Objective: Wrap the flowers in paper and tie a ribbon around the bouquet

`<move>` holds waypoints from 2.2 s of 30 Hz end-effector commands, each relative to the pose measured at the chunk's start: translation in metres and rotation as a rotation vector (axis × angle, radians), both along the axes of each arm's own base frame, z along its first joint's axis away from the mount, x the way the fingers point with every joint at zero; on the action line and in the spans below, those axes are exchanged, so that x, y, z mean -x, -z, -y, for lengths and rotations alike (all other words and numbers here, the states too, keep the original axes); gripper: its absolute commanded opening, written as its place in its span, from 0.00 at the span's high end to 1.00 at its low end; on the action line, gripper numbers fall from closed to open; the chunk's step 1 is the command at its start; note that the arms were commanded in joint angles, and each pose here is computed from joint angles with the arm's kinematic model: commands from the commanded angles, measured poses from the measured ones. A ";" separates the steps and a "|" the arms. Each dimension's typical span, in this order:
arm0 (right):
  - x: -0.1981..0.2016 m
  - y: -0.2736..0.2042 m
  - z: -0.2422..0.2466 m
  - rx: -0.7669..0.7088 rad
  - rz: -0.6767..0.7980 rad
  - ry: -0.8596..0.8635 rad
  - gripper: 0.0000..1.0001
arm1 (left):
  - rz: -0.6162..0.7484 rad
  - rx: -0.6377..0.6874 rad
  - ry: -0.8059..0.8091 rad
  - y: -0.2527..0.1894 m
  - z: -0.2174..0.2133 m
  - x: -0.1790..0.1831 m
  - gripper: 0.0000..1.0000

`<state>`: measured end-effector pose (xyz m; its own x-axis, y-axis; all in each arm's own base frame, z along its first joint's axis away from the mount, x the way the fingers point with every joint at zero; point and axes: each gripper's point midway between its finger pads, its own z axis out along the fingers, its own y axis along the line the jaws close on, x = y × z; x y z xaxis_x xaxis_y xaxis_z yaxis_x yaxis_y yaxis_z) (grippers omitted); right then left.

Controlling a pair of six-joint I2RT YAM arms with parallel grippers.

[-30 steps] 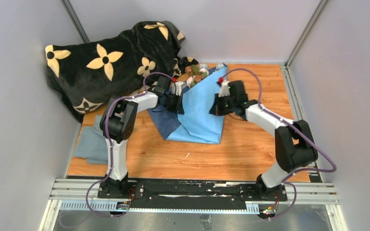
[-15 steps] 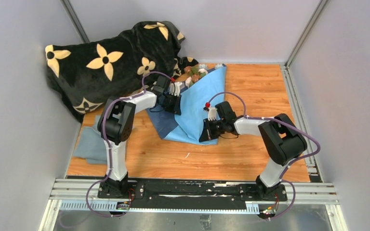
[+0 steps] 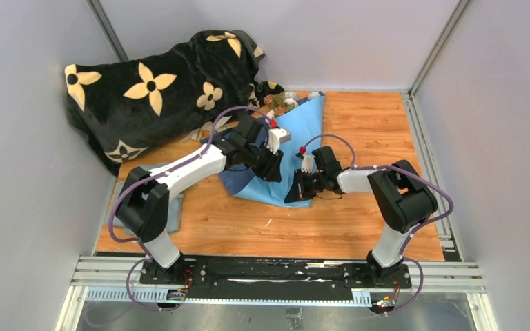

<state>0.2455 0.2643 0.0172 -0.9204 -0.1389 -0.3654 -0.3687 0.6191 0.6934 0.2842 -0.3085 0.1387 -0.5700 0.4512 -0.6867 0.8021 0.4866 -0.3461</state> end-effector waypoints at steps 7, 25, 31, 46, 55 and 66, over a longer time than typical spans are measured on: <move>0.017 0.055 0.037 0.223 -0.147 0.107 1.00 | -0.177 -0.030 0.033 0.062 0.041 0.043 0.78; 0.018 0.060 0.046 0.271 -0.155 0.127 1.00 | -0.415 -0.503 -0.351 0.180 -0.089 0.063 0.99; 0.018 0.063 0.048 0.286 -0.155 0.127 1.00 | -0.355 -0.618 -0.335 0.179 -0.129 0.071 0.99; 0.016 0.062 0.055 0.337 -0.149 0.127 1.00 | -0.432 -0.675 -0.440 0.177 -0.168 0.093 1.00; 0.013 0.059 0.060 0.379 -0.148 0.123 1.00 | -0.503 -0.585 -0.595 0.170 -0.184 0.098 1.00; 0.014 0.061 0.062 0.392 -0.161 0.124 1.00 | -0.518 -0.507 -0.672 0.162 -0.188 0.078 1.00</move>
